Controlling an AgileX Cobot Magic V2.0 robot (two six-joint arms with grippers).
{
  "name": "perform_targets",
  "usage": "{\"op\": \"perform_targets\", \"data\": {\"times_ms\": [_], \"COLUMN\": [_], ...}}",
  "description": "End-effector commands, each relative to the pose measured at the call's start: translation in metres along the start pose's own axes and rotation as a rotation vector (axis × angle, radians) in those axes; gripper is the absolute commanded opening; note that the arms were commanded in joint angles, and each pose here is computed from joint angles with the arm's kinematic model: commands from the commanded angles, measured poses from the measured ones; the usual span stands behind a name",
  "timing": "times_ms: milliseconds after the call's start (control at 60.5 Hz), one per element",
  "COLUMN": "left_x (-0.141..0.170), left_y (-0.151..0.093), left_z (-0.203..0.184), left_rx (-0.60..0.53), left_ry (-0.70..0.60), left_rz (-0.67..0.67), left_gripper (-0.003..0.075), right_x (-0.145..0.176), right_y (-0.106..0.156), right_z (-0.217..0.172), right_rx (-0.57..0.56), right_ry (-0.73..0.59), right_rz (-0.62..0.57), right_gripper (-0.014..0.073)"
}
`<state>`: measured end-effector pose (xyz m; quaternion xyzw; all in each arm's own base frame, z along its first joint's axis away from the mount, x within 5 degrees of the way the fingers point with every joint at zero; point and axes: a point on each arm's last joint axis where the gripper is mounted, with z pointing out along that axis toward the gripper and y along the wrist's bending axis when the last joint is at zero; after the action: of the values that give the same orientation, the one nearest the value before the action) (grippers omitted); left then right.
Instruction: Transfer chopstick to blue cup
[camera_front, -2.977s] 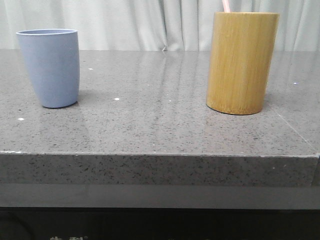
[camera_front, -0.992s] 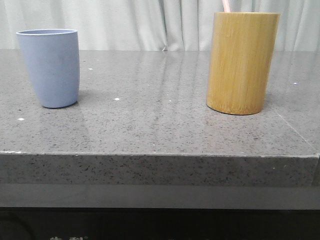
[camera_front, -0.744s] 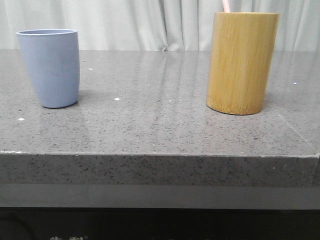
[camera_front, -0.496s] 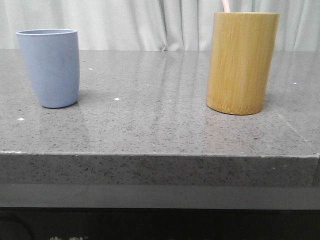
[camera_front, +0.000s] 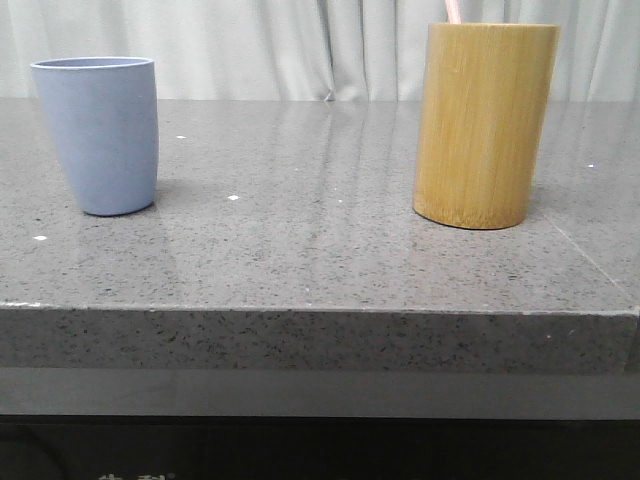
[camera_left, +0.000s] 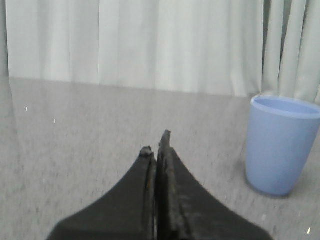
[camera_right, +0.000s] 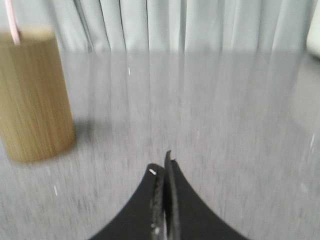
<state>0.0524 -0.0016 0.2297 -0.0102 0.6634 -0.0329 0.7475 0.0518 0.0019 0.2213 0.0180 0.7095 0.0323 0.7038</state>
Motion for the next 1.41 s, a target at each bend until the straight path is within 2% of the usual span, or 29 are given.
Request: {"op": "perform_targets", "data": {"times_ms": [0,198,314,430,562,628,711,777,827,876,909,959,1025,1075,1273,1389], "left_x": [-0.048,-0.104,-0.116,-0.117,-0.116,-0.117,-0.118,-0.118,-0.118,-0.118,-0.118,-0.118,-0.118,-0.118,-0.117,-0.119], "left_y": [-0.003,-0.007,-0.008,-0.008,-0.008,-0.008,-0.008,-0.008,-0.008,-0.008,-0.008,-0.008,-0.008,-0.008,-0.008,-0.009], "left_z": [-0.009,0.000,0.027,0.048,0.056,0.056,0.057,0.057,0.057,0.057,0.057,0.057,0.057,0.057,0.057,0.064], "left_rx": [0.014,0.008,0.005,0.005,0.004,0.005,0.005,0.005,0.005,0.005,0.005,0.005,0.005,0.005,0.005,0.017], "left_ry": [-0.176,0.000,0.107,0.164,0.169,0.156,0.145,0.146,0.143,0.141,0.141,0.141,0.141,0.141,0.150,0.205], "left_rz": [-0.008,0.043,0.050,0.040,0.038,0.038,0.038,0.038,0.038,0.038,0.038,0.038,0.038,0.038,0.039,0.100], "left_gripper": [-0.0019,-0.0019,-0.0019,-0.0019,-0.0017,0.0015,0.0148,0.0325,0.0484,0.0601,0.0659,0.0704,0.0694,0.0683,0.0638,0.0601], "right_x": [-0.052,-0.117,-0.142,-0.149,-0.149,-0.149,-0.149,-0.149,-0.149,-0.149,-0.149,-0.149,-0.149,-0.149,-0.149,-0.149], "right_y": [0.003,0.011,0.013,0.013,0.013,0.013,0.013,0.013,0.013,0.013,0.013,0.013,0.013,0.013,0.013,0.013], "right_z": [-0.016,-0.022,-0.003,0.014,0.020,0.020,0.020,0.020,0.020,0.020,0.020,0.020,0.020,0.020,0.020,0.020], "right_rx": [-0.005,-0.032,-0.039,-0.034,-0.032,-0.032,-0.032,-0.032,-0.032,-0.032,-0.032,-0.032,-0.032,-0.032,-0.032,-0.032], "right_ry": [-0.202,-0.137,-0.066,-0.017,-0.003,-0.003,-0.001,-0.001,-0.001,-0.001,-0.001,-0.001,-0.001,-0.001,0.001,0.001], "right_rz": [-0.008,0.008,0.028,0.030,0.031,0.031,0.031,0.031,0.031,0.031,0.031,0.031,0.031,0.031,0.031,0.031], "right_gripper": [-0.0086,-0.0076,-0.0076,-0.0076,-0.0076,-0.0069,-0.0003,0.0106,0.0204,0.0323,0.0397,0.0502,0.0602,0.0645,0.0635,0.0635]}}
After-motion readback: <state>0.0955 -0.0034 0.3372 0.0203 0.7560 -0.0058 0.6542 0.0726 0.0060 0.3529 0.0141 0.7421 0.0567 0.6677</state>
